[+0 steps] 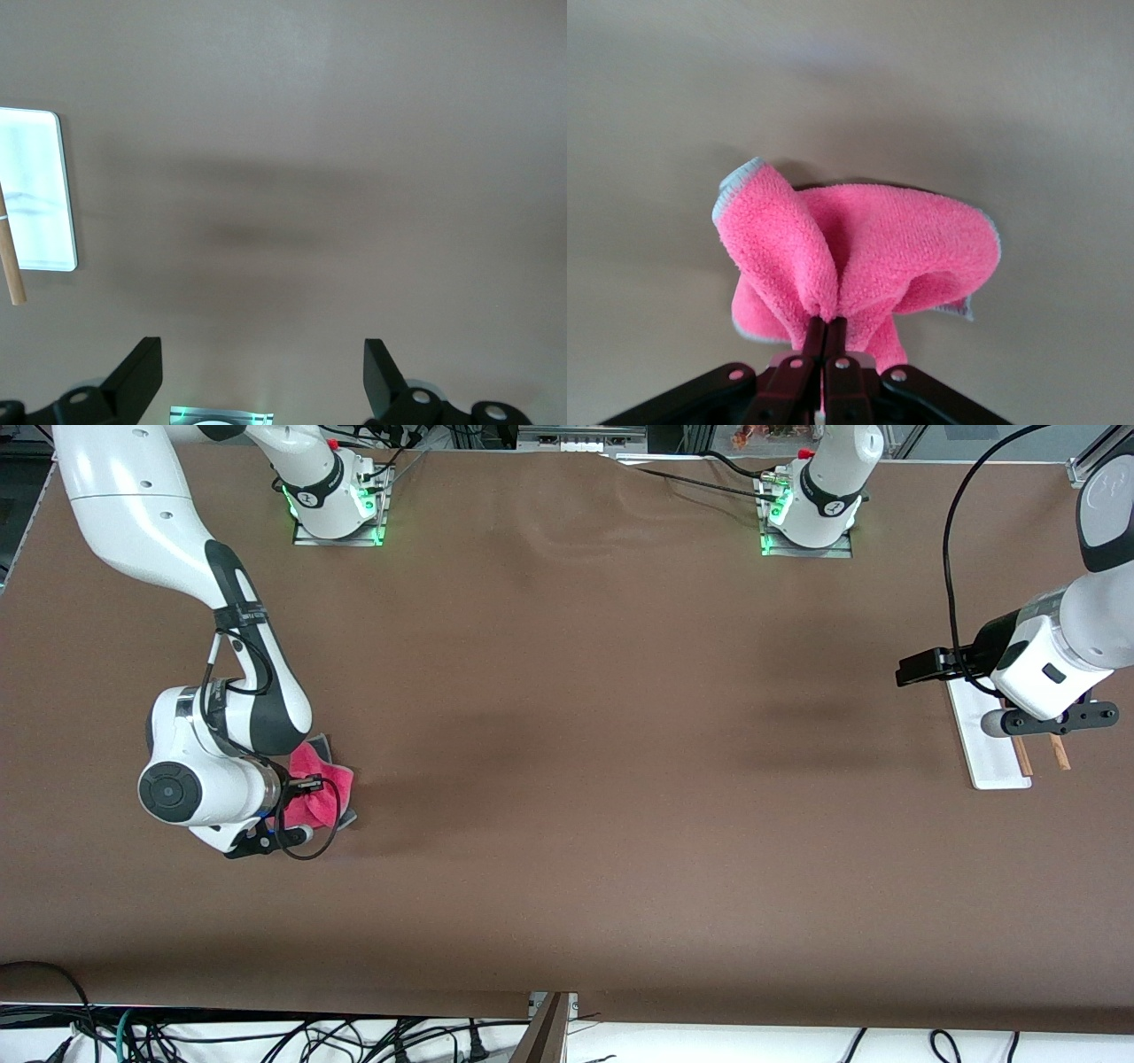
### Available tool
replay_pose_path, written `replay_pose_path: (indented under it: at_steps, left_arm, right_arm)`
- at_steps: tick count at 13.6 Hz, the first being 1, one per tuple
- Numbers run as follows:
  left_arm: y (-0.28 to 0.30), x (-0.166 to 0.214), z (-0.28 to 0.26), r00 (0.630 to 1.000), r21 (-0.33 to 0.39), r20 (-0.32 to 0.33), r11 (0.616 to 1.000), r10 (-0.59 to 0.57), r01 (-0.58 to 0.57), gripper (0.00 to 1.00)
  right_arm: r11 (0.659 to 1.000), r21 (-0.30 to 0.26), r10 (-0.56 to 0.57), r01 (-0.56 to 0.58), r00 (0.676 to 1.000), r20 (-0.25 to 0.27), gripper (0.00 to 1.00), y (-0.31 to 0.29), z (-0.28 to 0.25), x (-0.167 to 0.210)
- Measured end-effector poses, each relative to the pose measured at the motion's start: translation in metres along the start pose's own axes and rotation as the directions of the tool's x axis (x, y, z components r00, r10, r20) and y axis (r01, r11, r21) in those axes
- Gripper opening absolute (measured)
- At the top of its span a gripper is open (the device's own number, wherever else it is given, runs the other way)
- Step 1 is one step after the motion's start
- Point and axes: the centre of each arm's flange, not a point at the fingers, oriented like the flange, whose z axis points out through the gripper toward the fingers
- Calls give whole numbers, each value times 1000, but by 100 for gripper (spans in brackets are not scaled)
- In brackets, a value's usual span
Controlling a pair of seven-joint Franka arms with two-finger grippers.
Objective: Pass towel and hang on rack
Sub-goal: 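Lift the towel with the right gripper while the left gripper approaches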
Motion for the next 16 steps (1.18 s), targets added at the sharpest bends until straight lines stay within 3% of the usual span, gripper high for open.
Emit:
replay_pose_path:
  at_steps: [7, 12, 16]
  left_arm:
    - [1, 0, 1, 1000, 1, 3, 1000, 1, -1, 100]
    - [1, 0, 1, 1000, 1, 3, 1000, 2, -2, 100]
    - [-1, 1, 2, 1000, 0, 5, 1000, -3, 3, 100]
  right_arm:
    - [995, 89, 55, -52, 998, -31, 2, -60, -60, 7]
    - [971, 113, 219, -213, 974, -49, 2, -177, -90, 5]
    - [951, 143, 292, -275, 950, -110, 2, -259, -111, -3]
